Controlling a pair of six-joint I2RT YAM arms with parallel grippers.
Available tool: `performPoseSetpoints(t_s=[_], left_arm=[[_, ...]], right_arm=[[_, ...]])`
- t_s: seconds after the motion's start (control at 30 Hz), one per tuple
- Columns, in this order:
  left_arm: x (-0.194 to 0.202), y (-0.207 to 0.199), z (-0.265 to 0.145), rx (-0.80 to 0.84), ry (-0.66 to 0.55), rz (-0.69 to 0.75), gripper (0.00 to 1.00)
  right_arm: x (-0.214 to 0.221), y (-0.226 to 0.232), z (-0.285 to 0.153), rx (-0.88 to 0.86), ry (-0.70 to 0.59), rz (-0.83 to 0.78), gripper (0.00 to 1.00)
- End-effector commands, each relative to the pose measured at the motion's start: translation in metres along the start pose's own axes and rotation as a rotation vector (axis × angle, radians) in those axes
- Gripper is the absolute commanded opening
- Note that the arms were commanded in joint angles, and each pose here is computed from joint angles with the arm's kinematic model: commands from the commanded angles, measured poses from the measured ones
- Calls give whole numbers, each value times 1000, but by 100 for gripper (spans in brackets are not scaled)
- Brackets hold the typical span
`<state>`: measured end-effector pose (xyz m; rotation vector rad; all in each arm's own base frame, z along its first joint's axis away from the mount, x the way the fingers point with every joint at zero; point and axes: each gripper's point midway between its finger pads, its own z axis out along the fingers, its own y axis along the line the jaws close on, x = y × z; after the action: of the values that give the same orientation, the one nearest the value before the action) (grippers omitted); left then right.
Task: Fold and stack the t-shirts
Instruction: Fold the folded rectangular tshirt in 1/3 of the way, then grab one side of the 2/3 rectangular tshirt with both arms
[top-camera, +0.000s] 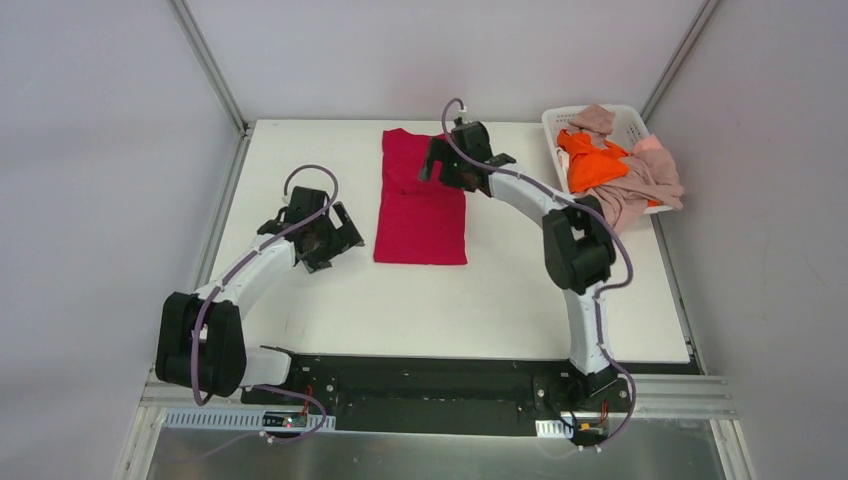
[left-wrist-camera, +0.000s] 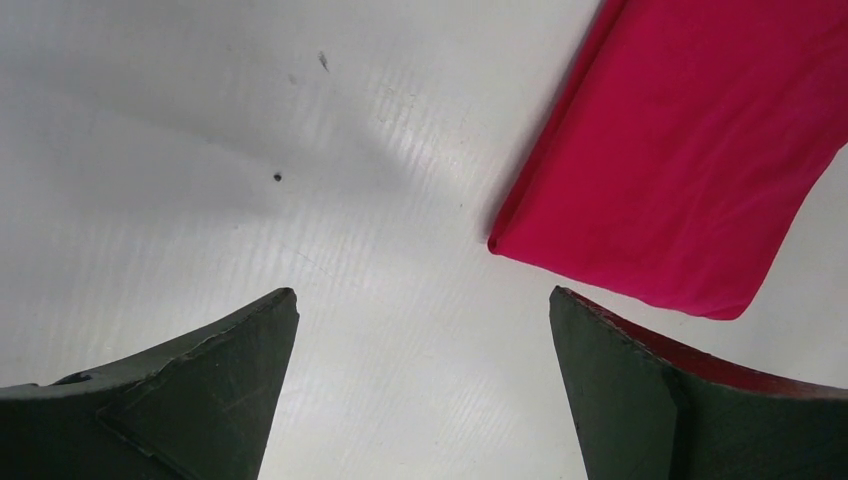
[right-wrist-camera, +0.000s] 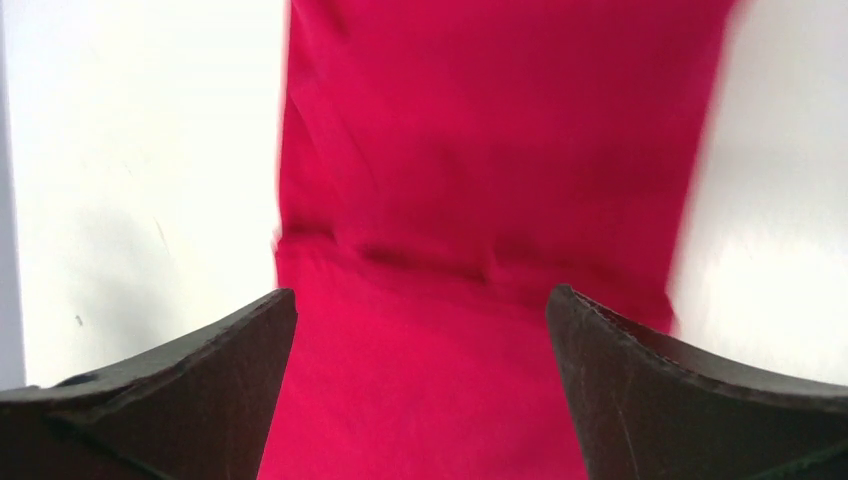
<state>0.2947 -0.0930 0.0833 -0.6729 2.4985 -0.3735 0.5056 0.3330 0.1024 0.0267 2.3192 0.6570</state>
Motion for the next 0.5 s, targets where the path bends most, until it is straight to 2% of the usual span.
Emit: performPoseSetpoints(t_s=[0.0, 0.13, 0.23, 0.37, 0.47], left_arm=[[16, -26, 14, 91, 81, 1, 94], [28, -41, 34, 93, 141, 38, 84], [37, -38, 46, 55, 171, 44, 76], [39, -35, 59, 15, 175, 47, 73], [40, -36, 68, 9, 191, 43, 64]], right_arm=[[13, -19, -93, 114, -8, 53, 100], [69, -42, -140, 100, 26, 217, 100], [112, -55, -154, 95, 147, 286, 99], [145, -61, -152, 93, 256, 328, 93], [157, -66, -143, 95, 294, 360, 86]])
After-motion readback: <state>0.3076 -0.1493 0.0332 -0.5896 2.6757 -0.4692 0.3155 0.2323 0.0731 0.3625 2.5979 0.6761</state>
